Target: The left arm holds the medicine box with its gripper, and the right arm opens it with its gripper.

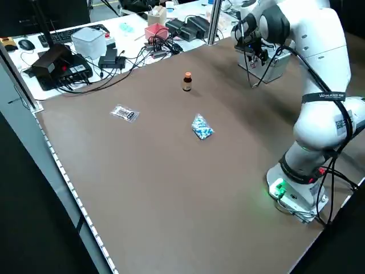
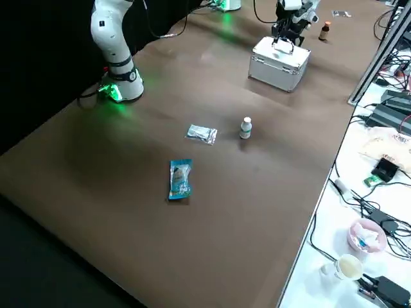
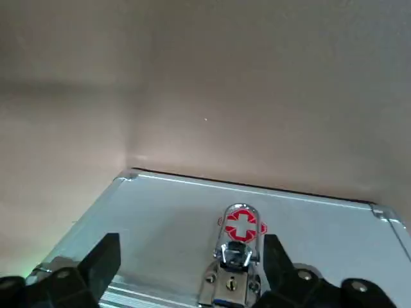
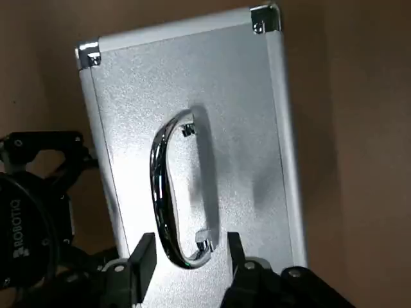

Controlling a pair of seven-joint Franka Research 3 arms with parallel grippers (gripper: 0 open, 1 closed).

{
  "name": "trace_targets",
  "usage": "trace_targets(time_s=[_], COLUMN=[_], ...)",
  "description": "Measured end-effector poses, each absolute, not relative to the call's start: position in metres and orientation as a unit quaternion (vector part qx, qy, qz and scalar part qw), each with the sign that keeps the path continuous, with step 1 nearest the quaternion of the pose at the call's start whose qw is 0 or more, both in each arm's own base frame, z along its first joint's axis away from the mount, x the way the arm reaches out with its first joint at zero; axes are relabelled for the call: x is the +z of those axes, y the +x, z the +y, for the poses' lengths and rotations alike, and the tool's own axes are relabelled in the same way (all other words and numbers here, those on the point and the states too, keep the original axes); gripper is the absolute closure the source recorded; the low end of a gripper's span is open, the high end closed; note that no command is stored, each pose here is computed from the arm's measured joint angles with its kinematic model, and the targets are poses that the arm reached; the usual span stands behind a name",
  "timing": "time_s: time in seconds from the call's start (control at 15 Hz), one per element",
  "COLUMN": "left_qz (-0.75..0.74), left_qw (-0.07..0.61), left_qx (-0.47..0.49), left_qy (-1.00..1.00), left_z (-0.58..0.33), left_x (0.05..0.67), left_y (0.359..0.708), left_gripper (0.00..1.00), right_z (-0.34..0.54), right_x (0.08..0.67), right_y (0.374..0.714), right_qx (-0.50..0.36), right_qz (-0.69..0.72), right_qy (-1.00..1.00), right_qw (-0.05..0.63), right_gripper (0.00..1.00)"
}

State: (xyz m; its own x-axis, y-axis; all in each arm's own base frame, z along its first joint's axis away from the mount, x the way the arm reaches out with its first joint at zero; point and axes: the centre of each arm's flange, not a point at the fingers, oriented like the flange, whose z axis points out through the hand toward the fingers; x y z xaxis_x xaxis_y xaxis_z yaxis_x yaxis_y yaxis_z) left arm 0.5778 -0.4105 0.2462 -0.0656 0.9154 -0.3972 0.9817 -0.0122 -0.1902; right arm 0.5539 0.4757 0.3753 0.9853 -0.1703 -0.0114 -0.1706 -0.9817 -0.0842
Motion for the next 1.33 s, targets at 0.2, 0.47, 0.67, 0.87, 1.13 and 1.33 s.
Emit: trace_targets(time_s=[0.2, 0.47, 0.67, 0.87, 1.13, 1.33], left_qz=[0.694, 0.696, 0.699, 0.699, 0.699, 0.699], left_qw=[0.079, 0.085, 0.095, 0.099, 0.099, 0.099], left_qx=[-0.206, -0.201, -0.195, -0.193, -0.193, -0.193], left_qy=[0.685, 0.684, 0.682, 0.681, 0.681, 0.681], left_z=[-0.413, -0.411, -0.408, -0.407, -0.407, -0.407], left_x=[0.246, 0.249, 0.255, 0.256, 0.256, 0.256], left_y=[0.576, 0.581, 0.59, 0.592, 0.592, 0.592], left_gripper=[0.03, 0.24, 0.58, 0.7, 0.7, 0.7], right_z=[0.473, 0.466, 0.464, 0.464, 0.464, 0.465], right_x=[0.375, 0.375, 0.376, 0.376, 0.376, 0.376], right_y=[0.556, 0.562, 0.563, 0.564, 0.564, 0.563], right_qx=[-0.002, -0.004, -0.004, -0.005, -0.005, -0.005], right_qz=[0.086, 0.092, 0.093, 0.093, 0.093, 0.093], right_qy=[-0.996, -0.995, -0.995, -0.995, -0.995, -0.995], right_qw=[0.038, 0.037, 0.037, 0.036, 0.036, 0.036], right_gripper=[0.52, 0.57, 0.57, 0.59, 0.64, 0.68])
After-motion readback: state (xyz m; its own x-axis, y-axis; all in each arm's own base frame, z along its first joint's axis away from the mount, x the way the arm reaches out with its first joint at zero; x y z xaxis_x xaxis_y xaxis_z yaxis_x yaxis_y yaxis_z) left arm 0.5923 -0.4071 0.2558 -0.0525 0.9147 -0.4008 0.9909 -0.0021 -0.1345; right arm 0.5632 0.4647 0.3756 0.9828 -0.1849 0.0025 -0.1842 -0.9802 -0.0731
